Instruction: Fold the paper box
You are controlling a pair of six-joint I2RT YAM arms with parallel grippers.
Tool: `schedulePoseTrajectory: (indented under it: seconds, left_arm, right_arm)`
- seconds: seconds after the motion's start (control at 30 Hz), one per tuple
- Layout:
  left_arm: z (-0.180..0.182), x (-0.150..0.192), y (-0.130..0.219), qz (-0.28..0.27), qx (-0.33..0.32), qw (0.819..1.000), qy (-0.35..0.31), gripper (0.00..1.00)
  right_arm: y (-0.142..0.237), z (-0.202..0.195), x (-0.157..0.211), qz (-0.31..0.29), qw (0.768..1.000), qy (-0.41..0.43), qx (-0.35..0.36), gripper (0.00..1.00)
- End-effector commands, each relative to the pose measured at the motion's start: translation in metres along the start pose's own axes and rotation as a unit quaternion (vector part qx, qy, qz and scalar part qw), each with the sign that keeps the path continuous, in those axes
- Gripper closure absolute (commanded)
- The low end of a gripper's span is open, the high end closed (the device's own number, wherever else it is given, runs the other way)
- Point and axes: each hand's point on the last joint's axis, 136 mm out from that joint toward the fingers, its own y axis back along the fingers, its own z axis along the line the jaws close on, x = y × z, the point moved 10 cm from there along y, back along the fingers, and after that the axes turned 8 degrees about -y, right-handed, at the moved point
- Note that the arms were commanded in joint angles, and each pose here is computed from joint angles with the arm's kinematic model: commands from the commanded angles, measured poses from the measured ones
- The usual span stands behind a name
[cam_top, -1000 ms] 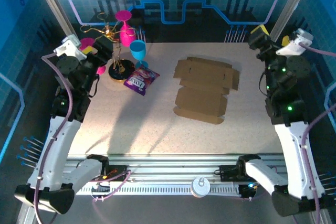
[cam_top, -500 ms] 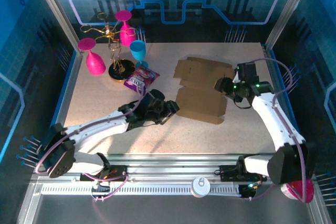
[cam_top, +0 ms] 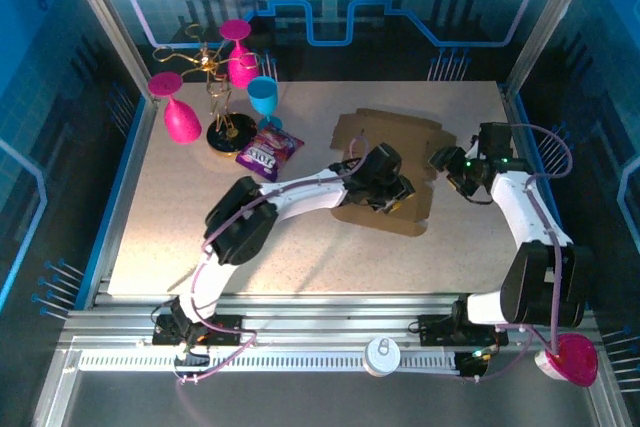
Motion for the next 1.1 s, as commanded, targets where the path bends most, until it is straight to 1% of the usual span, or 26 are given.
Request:
schedulePoseTrajectory:
  seconds: [0.0,0.1,0.23,0.33,0.4,0.47,0.5,0.53,0.6,0.7,0.77,0.83,0.9,0.93,1.0,1.07]
  left_arm:
    - [0.033,0.013,-0.002,0.054,-0.101,0.993,0.002,0.62]
    - [0.067,0.019,0.012,0.076,-0.133,0.988,-0.001,0.62]
    - [0.117,0.021,0.059,0.076,-0.203,0.975,-0.041,0.63]
    - [0.14,0.014,0.096,0.068,-0.235,0.967,-0.067,0.63]
    - [0.148,0.008,0.117,0.059,-0.269,0.956,-0.098,0.63]
    - [0.146,0.002,0.138,0.039,-0.308,0.942,-0.131,0.62]
    - [0.141,-0.001,0.147,0.028,-0.308,0.941,-0.14,0.61]
    - [0.133,-0.003,0.154,0.017,-0.296,0.944,-0.145,0.61]
    - [0.112,-0.005,0.161,0.0,-0.249,0.959,-0.138,0.6]
    - [0.075,-0.005,0.152,-0.007,-0.16,0.981,-0.111,0.59]
    - [0.054,-0.005,0.131,0.005,-0.103,0.991,-0.088,0.58]
    - [0.04,-0.003,0.102,0.02,-0.06,0.996,-0.059,0.57]
    - [0.032,-0.003,0.073,0.029,-0.036,0.998,-0.04,0.56]
    - [0.027,-0.004,0.06,0.026,-0.031,0.998,-0.04,0.56]
    - [0.02,-0.006,0.038,0.026,-0.039,0.998,-0.046,0.56]
    - [0.02,-0.006,0.015,0.039,-0.048,0.997,-0.046,0.56]
  right_arm:
    - [0.024,0.01,-0.009,-0.019,1.0,0.001,-0.017,0.35]
    - [0.035,0.011,-0.013,-0.031,0.999,0.009,-0.002,0.34]
    - [0.039,0.011,-0.019,-0.038,0.999,0.018,0.012,0.32]
    - [0.034,0.011,-0.022,-0.035,0.999,0.023,0.02,0.31]
    - [0.028,0.009,-0.026,-0.032,0.999,0.019,0.026,0.31]
    - [0.022,0.01,-0.029,-0.025,0.999,0.016,0.026,0.31]
    - [0.017,0.01,-0.031,-0.02,0.999,0.017,0.025,0.31]
    - [0.013,0.01,-0.033,-0.016,0.999,0.018,0.026,0.3]
    - [0.004,0.009,-0.04,-0.008,0.999,0.02,0.039,0.3]
    - [-0.007,0.011,-0.054,0.002,0.999,0.019,0.046,0.3]
    - [-0.014,0.014,-0.061,0.013,0.999,0.015,0.043,0.3]
    - [-0.023,0.017,-0.065,0.031,0.999,0.005,0.037,0.3]
    - [-0.026,0.02,-0.065,0.042,0.999,0.001,0.034,0.31]
    - [-0.026,0.021,-0.063,0.044,0.998,0.0,0.035,0.31]
    - [-0.024,0.023,-0.06,0.043,0.999,0.0,0.03,0.31]
    - [-0.022,0.024,-0.056,0.039,0.999,-0.001,0.022,0.31]
